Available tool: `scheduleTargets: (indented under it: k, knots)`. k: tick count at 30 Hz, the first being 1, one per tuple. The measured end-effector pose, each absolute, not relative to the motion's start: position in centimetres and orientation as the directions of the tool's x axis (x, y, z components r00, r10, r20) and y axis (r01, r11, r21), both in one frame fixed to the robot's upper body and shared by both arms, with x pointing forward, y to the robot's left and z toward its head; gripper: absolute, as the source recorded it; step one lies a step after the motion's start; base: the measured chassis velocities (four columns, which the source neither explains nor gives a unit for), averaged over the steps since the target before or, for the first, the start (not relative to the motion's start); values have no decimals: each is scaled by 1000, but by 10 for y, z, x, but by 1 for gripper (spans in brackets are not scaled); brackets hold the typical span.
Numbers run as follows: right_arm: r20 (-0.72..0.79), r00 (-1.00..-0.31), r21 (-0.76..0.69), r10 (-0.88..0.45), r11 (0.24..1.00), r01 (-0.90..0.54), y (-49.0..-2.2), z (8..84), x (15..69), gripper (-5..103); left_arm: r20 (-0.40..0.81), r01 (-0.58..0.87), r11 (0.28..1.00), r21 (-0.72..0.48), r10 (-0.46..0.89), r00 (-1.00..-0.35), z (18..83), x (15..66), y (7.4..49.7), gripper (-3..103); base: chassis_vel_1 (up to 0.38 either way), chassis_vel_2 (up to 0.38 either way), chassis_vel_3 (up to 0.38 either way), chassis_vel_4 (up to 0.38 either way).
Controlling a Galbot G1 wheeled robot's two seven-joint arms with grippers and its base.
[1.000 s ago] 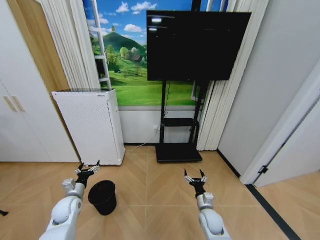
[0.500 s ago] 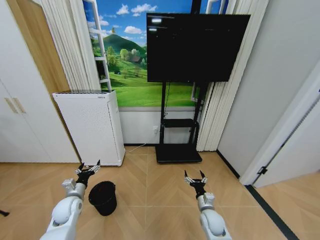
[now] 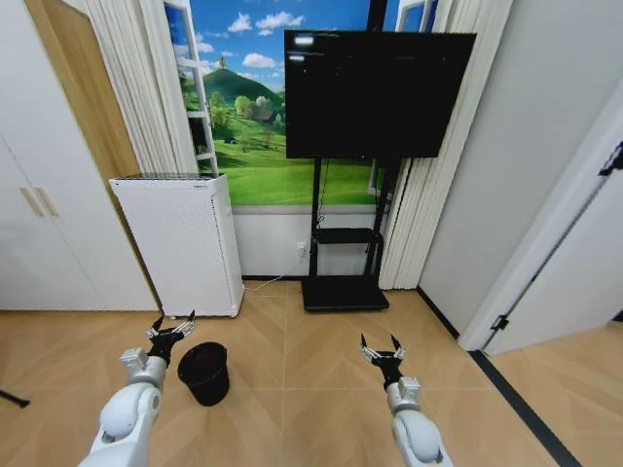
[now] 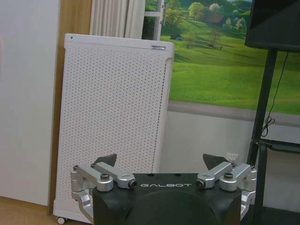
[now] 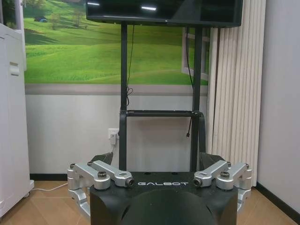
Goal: Pick up the trash bin and place the garbage on the floor into it.
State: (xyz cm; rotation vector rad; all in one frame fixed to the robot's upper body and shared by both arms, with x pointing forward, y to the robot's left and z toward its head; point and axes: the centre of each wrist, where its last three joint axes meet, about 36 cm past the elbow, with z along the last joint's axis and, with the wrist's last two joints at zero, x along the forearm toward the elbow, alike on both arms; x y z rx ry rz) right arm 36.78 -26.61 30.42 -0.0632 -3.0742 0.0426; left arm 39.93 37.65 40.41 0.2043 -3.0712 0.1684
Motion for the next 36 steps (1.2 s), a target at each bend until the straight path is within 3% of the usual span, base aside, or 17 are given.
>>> scheduleTargets:
  k: [26,36]
  knots:
    - [88,-994,-92,72,994,64,-275,291,363,100,67,-138,985,-107,-131,-989,405,398,377,100,349,-287,-353,288]
    - [89,-993,-96,81,993,72,-275,288,358,100,70,-138,985,-104,-131,-989,405,396,378,100,-18,-14,-2,32]
